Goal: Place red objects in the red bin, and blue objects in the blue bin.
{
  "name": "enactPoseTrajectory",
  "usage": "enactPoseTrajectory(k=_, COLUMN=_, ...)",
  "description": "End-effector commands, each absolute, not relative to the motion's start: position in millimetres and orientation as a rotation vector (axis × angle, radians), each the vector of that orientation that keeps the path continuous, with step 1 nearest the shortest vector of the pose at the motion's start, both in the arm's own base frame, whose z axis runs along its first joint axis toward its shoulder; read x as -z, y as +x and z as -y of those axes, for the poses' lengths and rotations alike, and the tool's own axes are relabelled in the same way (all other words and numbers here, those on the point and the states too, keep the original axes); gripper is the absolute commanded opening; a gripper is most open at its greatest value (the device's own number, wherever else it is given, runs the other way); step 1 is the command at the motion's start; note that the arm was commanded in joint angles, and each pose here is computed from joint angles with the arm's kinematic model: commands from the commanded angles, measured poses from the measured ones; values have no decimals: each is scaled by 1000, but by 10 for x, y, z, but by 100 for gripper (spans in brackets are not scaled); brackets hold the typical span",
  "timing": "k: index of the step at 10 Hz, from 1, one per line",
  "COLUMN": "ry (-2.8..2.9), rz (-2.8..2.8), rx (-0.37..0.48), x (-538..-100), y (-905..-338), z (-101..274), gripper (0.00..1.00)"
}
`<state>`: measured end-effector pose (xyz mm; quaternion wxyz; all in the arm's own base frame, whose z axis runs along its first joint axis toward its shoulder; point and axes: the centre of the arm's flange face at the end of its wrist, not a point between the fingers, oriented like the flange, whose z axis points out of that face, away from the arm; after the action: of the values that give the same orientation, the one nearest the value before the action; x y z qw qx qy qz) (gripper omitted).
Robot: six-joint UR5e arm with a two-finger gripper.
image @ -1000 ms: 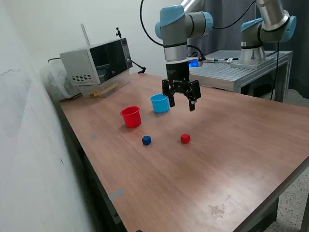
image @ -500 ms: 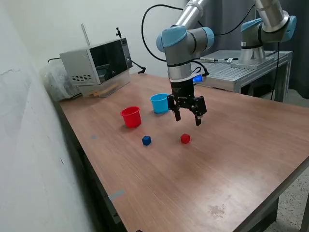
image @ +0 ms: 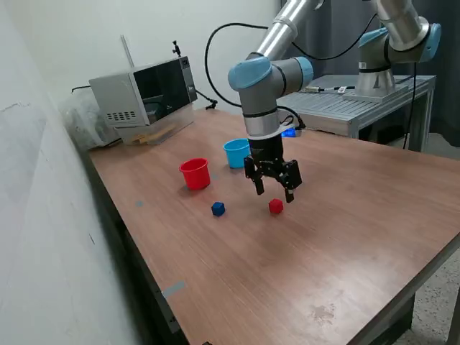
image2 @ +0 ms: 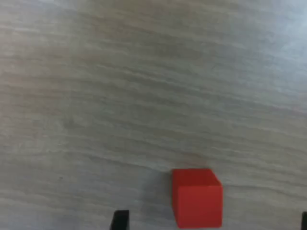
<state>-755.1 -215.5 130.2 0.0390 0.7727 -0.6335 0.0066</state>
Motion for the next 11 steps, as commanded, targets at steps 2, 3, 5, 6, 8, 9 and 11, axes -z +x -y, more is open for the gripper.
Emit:
enactPoseTrajectory(k=2, ry=2366, rz=1954, rx=-21, x=-1199, y=-7597, z=2102, gripper=100)
enactPoseTrajectory(k=3, ry=2367, rz=1962, rx=-30, x=-1140, y=-7600, z=2078, gripper=100)
enactPoseTrajectory(k=5, ry=2368, rz=1966, rx=-36, x=-1088, y=-7575, z=2063, gripper=100)
enactPoseTrajectory(k=6, ry=2368, rz=1966, rx=-33, x=-1094, y=-7580, z=2062, gripper=100)
enactPoseTrajectory(k=8, ry=2367, rz=1965, rx=-23, x=-1100, y=-7586, z=2060, gripper=0)
enactPoseTrajectory(k=9, ry=2368, rz=1966, rx=-25, x=-1094, y=-7582, z=2059, gripper=0)
enactPoseTrajectory(k=11, ry=2370, rz=1965, rx=-23, x=-1094, y=-7582, z=2058, gripper=0)
